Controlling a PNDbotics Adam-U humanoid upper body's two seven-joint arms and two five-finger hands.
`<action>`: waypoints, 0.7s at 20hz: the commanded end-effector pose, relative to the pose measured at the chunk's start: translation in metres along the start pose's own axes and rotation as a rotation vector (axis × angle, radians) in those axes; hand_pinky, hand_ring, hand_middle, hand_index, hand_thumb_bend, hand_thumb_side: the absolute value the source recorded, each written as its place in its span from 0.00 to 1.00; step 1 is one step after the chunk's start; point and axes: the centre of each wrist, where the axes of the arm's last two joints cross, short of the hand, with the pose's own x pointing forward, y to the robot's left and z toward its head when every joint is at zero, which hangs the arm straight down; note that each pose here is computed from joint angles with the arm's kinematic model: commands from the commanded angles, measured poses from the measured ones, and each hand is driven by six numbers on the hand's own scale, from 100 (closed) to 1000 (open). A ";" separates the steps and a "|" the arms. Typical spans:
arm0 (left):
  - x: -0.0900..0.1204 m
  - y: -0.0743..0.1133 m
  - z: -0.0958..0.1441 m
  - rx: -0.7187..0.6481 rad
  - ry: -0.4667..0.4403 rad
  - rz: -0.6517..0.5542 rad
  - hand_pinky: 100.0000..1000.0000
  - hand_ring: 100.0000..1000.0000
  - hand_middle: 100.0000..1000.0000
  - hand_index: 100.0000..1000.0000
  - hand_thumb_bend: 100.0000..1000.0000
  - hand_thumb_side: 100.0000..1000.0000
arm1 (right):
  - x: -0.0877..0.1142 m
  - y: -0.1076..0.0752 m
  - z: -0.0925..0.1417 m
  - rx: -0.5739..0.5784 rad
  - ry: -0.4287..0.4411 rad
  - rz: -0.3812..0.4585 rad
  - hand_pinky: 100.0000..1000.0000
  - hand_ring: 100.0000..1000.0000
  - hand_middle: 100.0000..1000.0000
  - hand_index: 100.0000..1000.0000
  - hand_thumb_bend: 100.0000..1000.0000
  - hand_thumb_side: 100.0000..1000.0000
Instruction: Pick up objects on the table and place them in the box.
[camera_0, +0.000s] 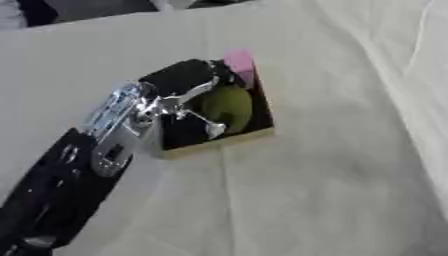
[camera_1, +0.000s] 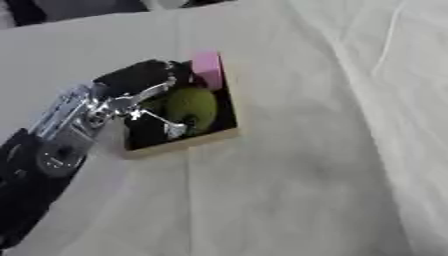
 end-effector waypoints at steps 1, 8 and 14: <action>0.000 0.007 0.002 0.016 0.005 -0.039 0.92 0.80 0.78 0.95 0.45 0.27 | 0.003 0.000 -0.003 0.010 -0.012 0.010 0.91 1.00 0.48 0.81 0.00 0.63; -0.001 0.009 0.006 0.083 0.048 -0.045 0.95 0.82 0.80 0.95 0.45 0.29 | 0.003 0.000 -0.002 0.008 -0.012 0.009 0.91 1.00 0.48 0.81 0.00 0.62; 0.009 0.043 0.027 0.232 0.009 0.017 0.95 0.80 0.79 0.94 0.28 0.33 | 0.003 -0.002 -0.001 0.003 -0.019 0.014 0.91 1.00 0.48 0.81 0.00 0.62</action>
